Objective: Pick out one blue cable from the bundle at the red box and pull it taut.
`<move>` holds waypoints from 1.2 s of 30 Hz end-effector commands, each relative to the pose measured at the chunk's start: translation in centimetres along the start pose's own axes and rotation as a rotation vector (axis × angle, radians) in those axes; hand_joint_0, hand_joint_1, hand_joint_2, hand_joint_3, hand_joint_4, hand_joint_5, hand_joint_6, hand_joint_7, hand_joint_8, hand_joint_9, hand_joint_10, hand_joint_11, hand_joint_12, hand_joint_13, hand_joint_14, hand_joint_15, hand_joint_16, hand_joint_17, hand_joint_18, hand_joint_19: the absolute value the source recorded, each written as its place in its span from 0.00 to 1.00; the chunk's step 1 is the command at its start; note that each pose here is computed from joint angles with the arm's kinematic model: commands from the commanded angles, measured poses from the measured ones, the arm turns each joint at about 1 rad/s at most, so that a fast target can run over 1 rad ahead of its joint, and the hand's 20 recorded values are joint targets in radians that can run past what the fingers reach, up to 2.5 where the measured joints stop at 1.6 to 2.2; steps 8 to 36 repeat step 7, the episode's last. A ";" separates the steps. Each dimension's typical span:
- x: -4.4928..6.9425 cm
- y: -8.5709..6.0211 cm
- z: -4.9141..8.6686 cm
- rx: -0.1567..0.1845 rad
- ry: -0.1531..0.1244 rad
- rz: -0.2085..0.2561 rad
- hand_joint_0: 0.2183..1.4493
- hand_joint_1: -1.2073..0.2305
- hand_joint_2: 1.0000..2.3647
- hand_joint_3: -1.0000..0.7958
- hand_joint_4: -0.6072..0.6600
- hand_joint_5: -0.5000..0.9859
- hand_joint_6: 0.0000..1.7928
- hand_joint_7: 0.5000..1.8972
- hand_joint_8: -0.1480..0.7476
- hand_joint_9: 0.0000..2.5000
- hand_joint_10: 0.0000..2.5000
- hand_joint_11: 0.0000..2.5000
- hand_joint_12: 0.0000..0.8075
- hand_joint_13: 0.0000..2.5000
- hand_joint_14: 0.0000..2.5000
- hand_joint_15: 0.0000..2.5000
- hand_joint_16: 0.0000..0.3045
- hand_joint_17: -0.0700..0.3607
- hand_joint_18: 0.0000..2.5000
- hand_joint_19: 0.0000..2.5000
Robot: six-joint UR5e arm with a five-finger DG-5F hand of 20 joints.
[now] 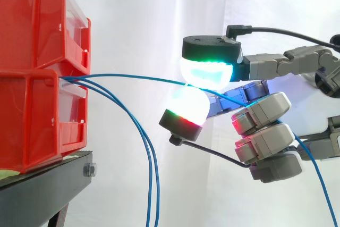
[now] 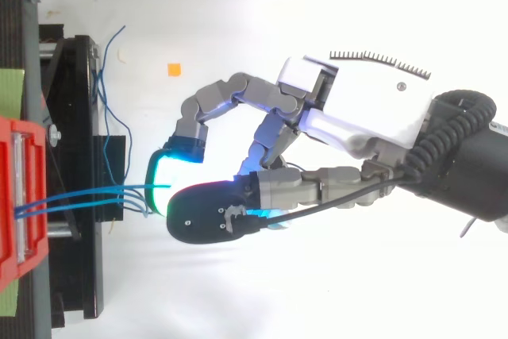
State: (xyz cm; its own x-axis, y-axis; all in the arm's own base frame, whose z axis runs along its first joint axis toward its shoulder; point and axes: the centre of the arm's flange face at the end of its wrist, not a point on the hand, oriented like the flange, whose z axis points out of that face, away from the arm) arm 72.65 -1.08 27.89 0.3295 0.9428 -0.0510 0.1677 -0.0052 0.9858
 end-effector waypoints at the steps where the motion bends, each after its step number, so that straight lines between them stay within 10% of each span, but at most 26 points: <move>1: 0.0 0.0 0.0 0.001 0.000 0.000 0.33 0.33 0.01 0.50 0.46 0.25 0.52 0.30 0.51 0.58 0.07 0.61 0.34 0.48 0.14 0.59 0.11 0.34 0.45 0.53; 36: 0.0 0.0 0.0 -0.001 0.000 0.000 0.33 0.33 0.01 0.49 0.47 0.24 0.52 0.30 0.52 0.58 0.07 0.62 0.34 0.48 0.13 0.59 0.11 0.34 0.45 0.54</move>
